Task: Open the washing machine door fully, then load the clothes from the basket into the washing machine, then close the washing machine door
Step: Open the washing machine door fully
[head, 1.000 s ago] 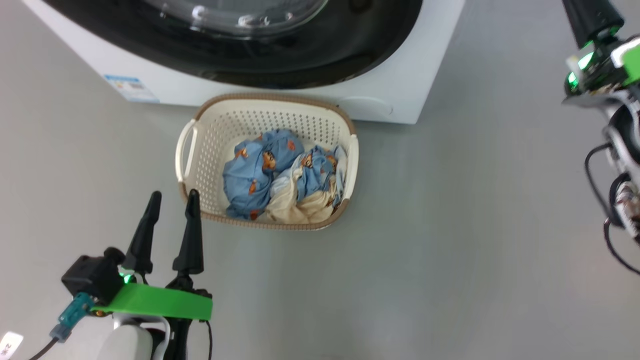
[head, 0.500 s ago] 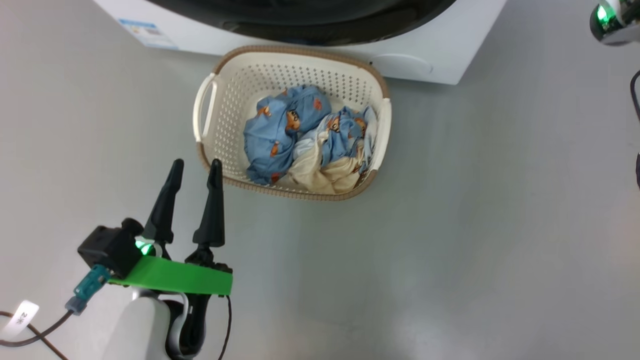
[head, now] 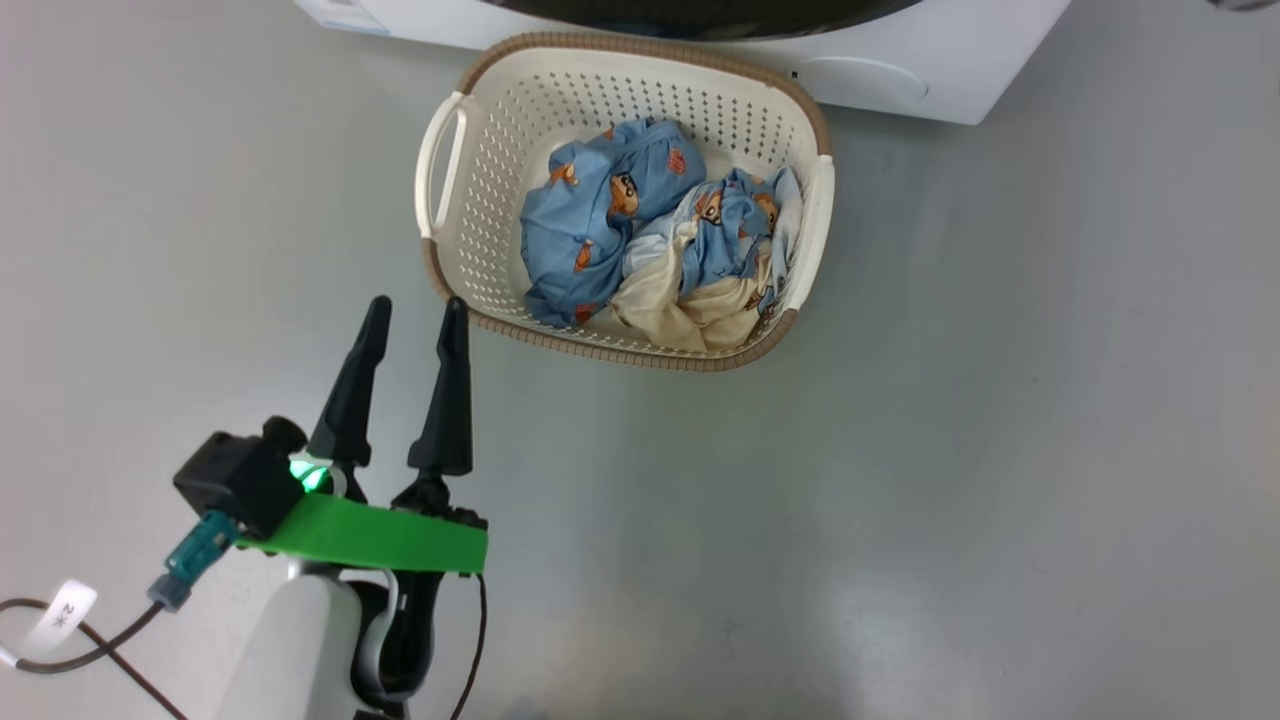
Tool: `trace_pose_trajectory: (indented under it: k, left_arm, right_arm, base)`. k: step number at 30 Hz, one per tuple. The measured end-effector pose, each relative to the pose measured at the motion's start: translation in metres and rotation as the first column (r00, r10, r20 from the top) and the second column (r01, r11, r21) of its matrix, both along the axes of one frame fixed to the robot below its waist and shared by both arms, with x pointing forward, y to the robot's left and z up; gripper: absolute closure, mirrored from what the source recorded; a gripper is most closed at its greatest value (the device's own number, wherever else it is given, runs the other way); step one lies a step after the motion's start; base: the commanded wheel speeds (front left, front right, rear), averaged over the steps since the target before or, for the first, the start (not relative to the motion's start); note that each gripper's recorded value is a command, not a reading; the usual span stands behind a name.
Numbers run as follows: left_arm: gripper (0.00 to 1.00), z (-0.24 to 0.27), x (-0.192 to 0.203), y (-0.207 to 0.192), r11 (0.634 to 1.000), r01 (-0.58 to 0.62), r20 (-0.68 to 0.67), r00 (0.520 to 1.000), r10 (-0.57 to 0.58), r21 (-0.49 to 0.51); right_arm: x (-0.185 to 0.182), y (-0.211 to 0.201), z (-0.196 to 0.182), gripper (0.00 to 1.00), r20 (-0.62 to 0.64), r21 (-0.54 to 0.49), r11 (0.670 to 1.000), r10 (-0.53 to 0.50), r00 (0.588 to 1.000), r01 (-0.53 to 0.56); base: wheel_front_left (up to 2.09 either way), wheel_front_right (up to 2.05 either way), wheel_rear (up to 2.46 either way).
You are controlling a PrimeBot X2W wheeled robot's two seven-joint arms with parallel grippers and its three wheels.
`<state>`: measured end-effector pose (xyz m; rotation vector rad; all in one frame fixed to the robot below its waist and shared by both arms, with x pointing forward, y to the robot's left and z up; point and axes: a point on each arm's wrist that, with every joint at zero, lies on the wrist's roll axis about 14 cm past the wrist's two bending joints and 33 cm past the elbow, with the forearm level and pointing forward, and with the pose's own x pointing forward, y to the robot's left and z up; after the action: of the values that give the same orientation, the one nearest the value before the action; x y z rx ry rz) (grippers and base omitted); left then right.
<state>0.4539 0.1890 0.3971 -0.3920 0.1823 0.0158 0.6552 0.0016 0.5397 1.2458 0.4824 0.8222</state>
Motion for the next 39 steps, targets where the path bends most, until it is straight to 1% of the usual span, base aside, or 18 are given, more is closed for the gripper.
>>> trace_pose_trajectory:
  k: [9,17,29,39]
  left_arm:
    - [0.0,-0.006,0.003,0.003,1.0,-0.013,-0.01,1.0,0.013,-0.003]
    - [0.0,0.0,0.005,0.001,1.0,-0.01,0.004,1.0,0.01,-0.009]
    - [0.0,0.027,0.005,-0.002,1.0,-0.006,0.07,0.998,0.007,-0.017]
    - [0.0,0.042,-0.013,0.0,1.0,-0.018,0.092,0.996,0.02,-0.019]
  right_arm:
    - [0.008,0.008,-0.011,1.0,0.006,-0.03,0.999,0.016,1.0,-0.016]
    - [-0.001,0.016,-0.009,1.0,0.012,-0.058,0.996,0.064,0.998,-0.063]
    - [-0.045,0.033,-0.004,1.0,-0.007,-0.089,0.983,0.161,0.987,-0.161]
    - [-0.098,0.05,0.002,1.0,-0.02,-0.114,0.957,0.264,0.964,-0.265]
  base:
    - [0.0,0.0,0.0]
    - [0.0,0.0,0.0]
    - [0.0,0.0,0.0]
    - [0.0,0.0,0.0]
